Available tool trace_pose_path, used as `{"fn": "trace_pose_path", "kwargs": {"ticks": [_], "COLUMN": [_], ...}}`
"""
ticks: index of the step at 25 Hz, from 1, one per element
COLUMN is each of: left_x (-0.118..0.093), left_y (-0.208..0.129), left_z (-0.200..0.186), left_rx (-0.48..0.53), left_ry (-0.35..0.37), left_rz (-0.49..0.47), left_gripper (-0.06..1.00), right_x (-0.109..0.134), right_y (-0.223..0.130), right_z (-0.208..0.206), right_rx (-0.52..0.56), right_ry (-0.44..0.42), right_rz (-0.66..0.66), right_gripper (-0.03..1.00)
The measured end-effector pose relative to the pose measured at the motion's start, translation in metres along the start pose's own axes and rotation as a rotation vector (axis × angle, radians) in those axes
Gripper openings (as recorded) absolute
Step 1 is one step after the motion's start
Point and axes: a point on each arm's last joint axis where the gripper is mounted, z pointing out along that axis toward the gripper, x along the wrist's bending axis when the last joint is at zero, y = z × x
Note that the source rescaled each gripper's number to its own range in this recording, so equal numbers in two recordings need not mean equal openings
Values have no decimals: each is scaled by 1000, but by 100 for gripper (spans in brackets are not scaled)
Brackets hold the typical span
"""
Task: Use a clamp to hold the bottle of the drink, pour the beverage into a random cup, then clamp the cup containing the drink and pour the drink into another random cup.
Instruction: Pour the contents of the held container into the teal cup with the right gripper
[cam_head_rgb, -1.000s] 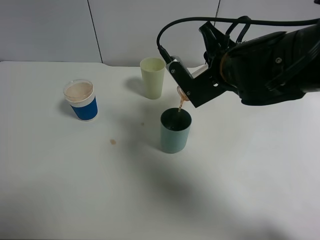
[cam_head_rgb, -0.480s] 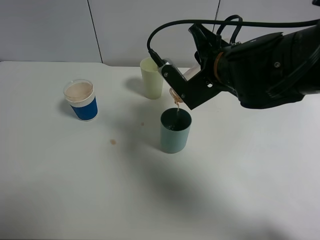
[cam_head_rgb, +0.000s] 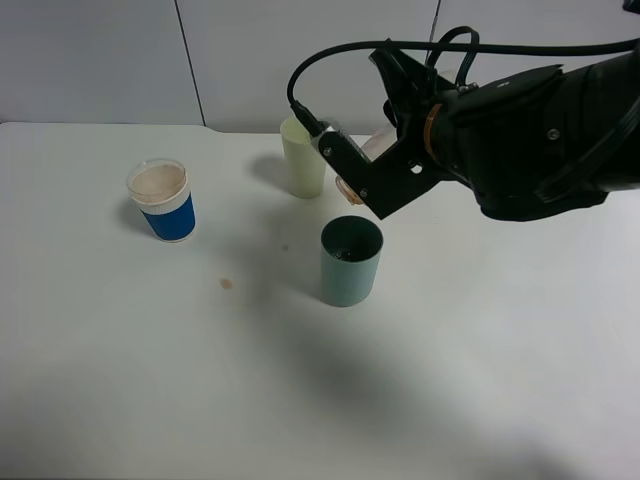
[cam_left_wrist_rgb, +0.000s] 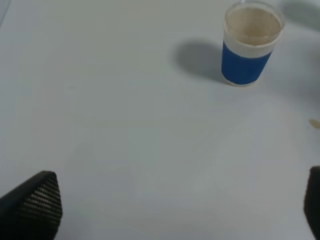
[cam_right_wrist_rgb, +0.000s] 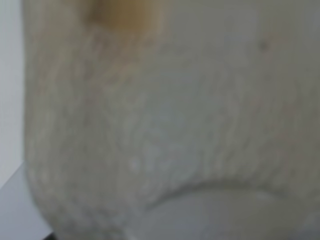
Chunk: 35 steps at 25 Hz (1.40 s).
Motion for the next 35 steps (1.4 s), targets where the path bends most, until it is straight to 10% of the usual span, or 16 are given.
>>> {"fn": "trace_pose_path", "kwargs": {"ticks": [35], "left_x": [0], "left_y": [0], "left_z": [0], "left_rx": [0], "left_ry": [0], "left_rz": [0], "left_gripper": [94], "right_x": [-9], "right_y": [0], "right_z": [0], "right_rx": [5], "right_ry": [-98], "right_rz": [-112], "right_gripper": [0]}}
